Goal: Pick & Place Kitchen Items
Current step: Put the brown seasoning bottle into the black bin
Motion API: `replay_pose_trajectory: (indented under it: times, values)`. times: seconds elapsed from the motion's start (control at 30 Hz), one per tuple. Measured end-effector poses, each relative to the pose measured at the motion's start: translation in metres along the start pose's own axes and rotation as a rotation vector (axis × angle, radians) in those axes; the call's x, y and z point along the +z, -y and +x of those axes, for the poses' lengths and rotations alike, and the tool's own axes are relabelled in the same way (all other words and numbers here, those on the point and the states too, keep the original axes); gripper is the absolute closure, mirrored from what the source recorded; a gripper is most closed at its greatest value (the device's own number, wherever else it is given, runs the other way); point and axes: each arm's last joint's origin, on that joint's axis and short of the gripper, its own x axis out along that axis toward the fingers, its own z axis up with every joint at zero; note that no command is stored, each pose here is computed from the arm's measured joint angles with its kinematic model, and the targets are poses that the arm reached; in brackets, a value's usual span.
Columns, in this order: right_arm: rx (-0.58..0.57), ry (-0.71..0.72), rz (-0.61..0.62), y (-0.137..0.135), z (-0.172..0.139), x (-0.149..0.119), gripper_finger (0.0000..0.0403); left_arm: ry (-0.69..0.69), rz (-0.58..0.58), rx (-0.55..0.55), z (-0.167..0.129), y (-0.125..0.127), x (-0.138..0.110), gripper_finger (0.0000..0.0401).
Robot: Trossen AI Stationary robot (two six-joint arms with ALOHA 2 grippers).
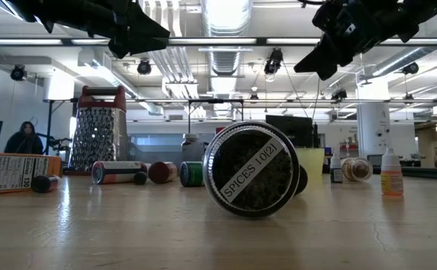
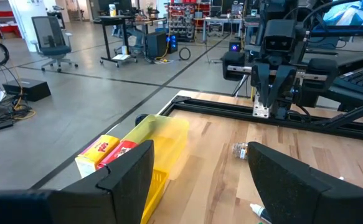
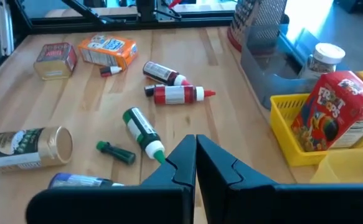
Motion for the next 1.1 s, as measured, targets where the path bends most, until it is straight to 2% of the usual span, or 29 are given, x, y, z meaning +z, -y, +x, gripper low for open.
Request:
replay_pose_trajectory:
  times: [0.17,0.33,0.47,0.57,0.73,1.1]
  values:
    - [-0.001,0.005,0.025,0.0,0.0,0.0,0.0382,0.0,0.0,0.0,0.0,0.0,0.0,0.0137]
    - [-0.003,0.018,0.05,0.0,-0.002,0.008,0.0339,0.0,0.0,0.0,0.0,0.0,0.0,0.0137]
    - [0.022,-0.117,0.073,-0.006,-0.01,0.012,0.0304,0.0,0.0,0.0,0.0,0.0,0.0,0.0137]
    - [0.025,-0.202,0.047,-0.018,-0.011,0.01,0.0293,0.0,0.0,0.0,0.0,0.0,0.0,0.0137]
    - [-0.042,-0.251,-0.007,-0.037,-0.012,0.009,0.0303,0.0,0.0,0.0,0.0,0.0,0.0,0.0137]
    - [-0.033,-0.259,0.042,-0.045,-0.013,0.011,0.034,0.0,0.0,0.0,0.0,0.0,0.0,0.0137]
